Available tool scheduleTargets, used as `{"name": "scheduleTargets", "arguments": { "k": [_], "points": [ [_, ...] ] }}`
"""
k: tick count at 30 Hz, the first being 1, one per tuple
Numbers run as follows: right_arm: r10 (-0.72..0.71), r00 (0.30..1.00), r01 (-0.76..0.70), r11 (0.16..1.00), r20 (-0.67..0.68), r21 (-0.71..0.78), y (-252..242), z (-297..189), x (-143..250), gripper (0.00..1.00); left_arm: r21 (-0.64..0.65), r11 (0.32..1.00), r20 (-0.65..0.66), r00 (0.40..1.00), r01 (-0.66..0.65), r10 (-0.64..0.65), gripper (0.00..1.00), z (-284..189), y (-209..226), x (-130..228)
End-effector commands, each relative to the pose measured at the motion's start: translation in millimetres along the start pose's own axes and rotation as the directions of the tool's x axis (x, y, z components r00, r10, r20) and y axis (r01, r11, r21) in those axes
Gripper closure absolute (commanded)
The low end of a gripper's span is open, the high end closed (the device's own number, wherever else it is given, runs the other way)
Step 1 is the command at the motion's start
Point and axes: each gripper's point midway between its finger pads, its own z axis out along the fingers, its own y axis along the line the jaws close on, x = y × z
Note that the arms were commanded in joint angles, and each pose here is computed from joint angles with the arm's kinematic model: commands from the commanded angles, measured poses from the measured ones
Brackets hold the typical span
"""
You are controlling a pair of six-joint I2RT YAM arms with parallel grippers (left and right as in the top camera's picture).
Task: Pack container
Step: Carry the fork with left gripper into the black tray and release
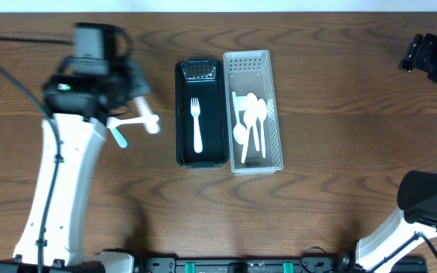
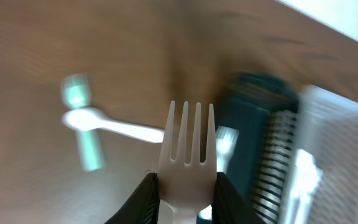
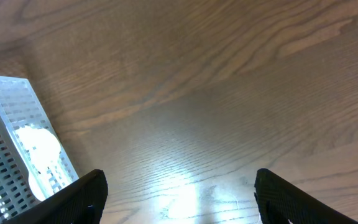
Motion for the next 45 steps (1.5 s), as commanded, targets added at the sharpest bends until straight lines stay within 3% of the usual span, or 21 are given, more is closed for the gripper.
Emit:
{"name": "scheduleTargets", "arguments": {
  "k": [1,6,9,16,25,26,27,28,29,30,39,45],
  "points": [
    [-0.017,1.000,0.017,1.000,0.017,-0.012,5.3,-6.8,-0.4,0.21,0.077,0.990,-0.004,0.993,-0.114,0.115,0.94,3.6,-47.7,16.6],
    [-0.015,1.000,0.015,1.000,0.001,-0.011,4.8,-6.7,3.4,0.21,0.151,0.964,-0.029,0.974,-0.219,0.226,0.94,29.2,-102.8,44.6],
    [-0.015,1.000,0.015,1.000,0.000,-0.010,4.8,-6.7,3.8,0.21,0.145,0.958,-0.080,0.962,-0.248,0.261,0.94,57.2,-114.7,61.9],
    [-0.015,1.000,0.015,1.000,-0.004,-0.010,4.8,-6.7,4.7,0.21,0.056,0.964,-0.236,0.935,-0.259,0.265,0.94,126.2,-96.5,93.4],
    [-0.015,1.000,0.015,1.000,-0.006,-0.010,4.6,-6.7,5.2,0.20,0.005,0.948,-0.339,0.892,-0.317,0.300,0.94,164.1,-69.1,111.2],
    [-0.015,1.000,0.015,1.000,-0.006,-0.010,4.6,-6.7,5.1,0.20,0.006,0.947,-0.341,0.890,-0.320,0.302,0.94,164.7,-68.8,111.7],
    [-0.015,1.000,0.015,1.000,-0.006,-0.010,4.6,-6.7,5.1,0.20,0.005,0.947,-0.343,0.889,-0.321,0.303,0.87,165.5,-68.6,112.3],
    [-0.015,1.000,0.015,1.000,-0.005,-0.010,4.6,-6.7,5.0,0.20,0.005,0.947,-0.343,0.889,-0.321,0.303,0.69,165.4,-68.7,112.4],
    [-0.016,1.000,0.016,1.000,-0.005,-0.010,4.6,-6.7,5.0,0.20,0.007,0.946,-0.343,0.888,-0.324,0.307,0.59,165.5,-68.8,112.2],
    [-0.016,1.000,0.016,1.000,-0.005,-0.010,4.6,-6.7,5.0,0.20,0.010,0.944,-0.342,0.886,-0.331,0.314,0.57,165.3,-68.8,111.9],
    [-0.019,1.000,0.019,1.000,-0.006,-0.010,4.6,-6.7,5.2,0.20,0.055,0.905,-0.306,0.856,-0.421,0.417,0.56,149.7,-73.6,100.9],
    [-0.021,1.000,0.021,1.000,-0.004,-0.010,4.5,-6.7,4.7,0.19,0.074,0.879,-0.097,0.874,-0.471,0.476,0.56,77.8,-93.6,40.7]
  ]
}}
